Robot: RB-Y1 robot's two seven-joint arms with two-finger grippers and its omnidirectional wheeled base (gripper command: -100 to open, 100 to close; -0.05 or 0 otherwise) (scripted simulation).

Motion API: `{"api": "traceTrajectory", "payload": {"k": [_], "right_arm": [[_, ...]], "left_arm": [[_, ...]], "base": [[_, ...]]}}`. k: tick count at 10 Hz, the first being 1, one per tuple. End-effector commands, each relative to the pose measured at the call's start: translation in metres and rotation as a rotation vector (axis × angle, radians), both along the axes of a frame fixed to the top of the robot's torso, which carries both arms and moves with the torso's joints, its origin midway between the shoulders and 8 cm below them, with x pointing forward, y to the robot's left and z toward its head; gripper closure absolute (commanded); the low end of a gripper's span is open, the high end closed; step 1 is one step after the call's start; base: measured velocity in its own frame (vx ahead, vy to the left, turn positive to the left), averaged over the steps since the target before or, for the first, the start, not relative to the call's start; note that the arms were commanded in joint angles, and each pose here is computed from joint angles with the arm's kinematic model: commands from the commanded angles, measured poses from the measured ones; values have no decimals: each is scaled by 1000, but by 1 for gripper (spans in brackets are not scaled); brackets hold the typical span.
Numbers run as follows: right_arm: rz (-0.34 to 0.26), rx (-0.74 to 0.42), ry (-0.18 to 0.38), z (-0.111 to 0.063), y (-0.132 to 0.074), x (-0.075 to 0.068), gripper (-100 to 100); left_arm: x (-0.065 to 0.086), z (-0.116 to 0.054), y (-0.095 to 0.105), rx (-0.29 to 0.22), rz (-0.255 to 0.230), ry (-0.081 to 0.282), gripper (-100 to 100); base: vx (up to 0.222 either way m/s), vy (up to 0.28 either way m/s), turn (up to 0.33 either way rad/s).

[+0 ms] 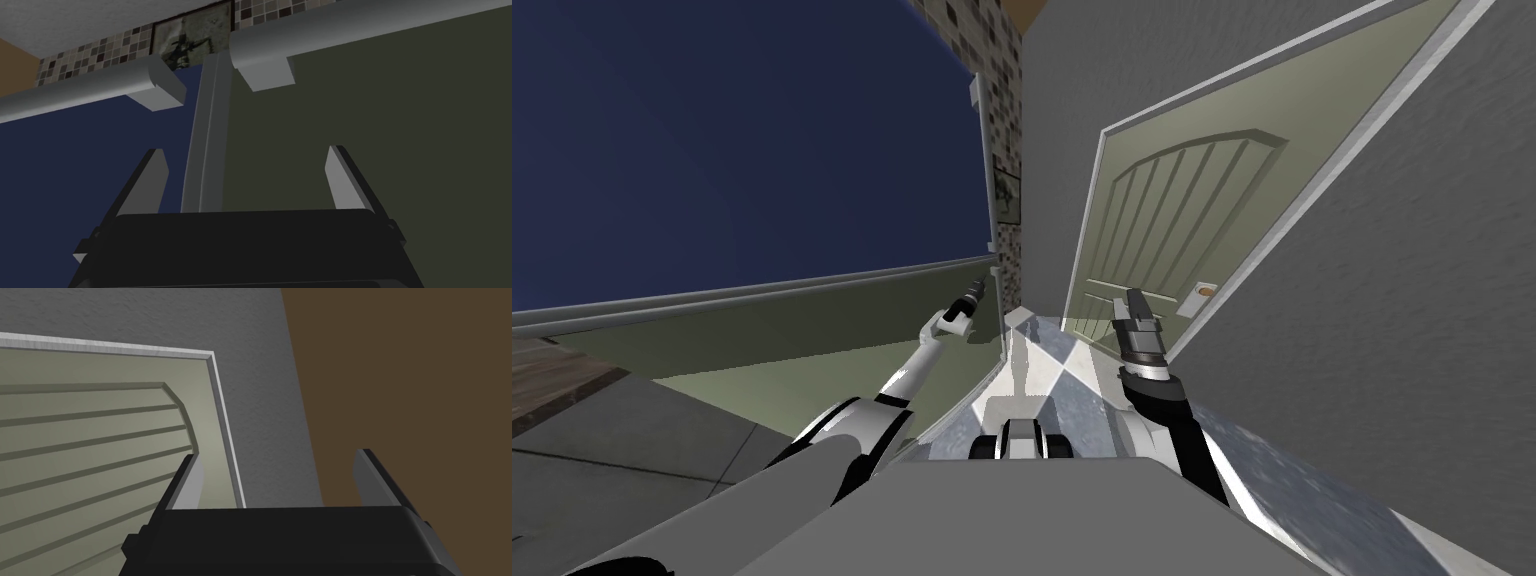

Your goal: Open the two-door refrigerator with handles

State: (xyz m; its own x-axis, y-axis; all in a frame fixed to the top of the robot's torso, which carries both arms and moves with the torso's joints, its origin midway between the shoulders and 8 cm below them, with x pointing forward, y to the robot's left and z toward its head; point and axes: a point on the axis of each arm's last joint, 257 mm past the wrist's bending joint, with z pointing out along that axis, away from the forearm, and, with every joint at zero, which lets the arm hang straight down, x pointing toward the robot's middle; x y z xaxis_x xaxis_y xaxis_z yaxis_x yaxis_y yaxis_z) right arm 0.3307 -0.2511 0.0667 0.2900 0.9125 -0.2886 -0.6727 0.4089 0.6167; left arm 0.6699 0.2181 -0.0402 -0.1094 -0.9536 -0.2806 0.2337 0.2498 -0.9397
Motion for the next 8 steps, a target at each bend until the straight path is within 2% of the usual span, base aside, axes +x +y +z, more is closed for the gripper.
{"api": "traceTrajectory", "payload": {"k": [1,2,4,5,8], "right_arm": [[0,0,0,0,0,0,0],[0,0,0,0,0,0,0],[0,0,0,0,0,0,0],[0,0,0,0,0,0,0],[0,0,0,0,0,0,0]], "left_arm": [[18,1,2,36,25,46,-100],[18,2,2,36,25,46,-100],[34,1,5,82,55,92,-100],[36,-2,7,82,59,100,-100],[56,-6,15,154,108,170,-100]], "base": [[14,-7,-48],[11,-5,-32],[20,-5,-79],[19,-2,-33],[20,-2,-75]]}}
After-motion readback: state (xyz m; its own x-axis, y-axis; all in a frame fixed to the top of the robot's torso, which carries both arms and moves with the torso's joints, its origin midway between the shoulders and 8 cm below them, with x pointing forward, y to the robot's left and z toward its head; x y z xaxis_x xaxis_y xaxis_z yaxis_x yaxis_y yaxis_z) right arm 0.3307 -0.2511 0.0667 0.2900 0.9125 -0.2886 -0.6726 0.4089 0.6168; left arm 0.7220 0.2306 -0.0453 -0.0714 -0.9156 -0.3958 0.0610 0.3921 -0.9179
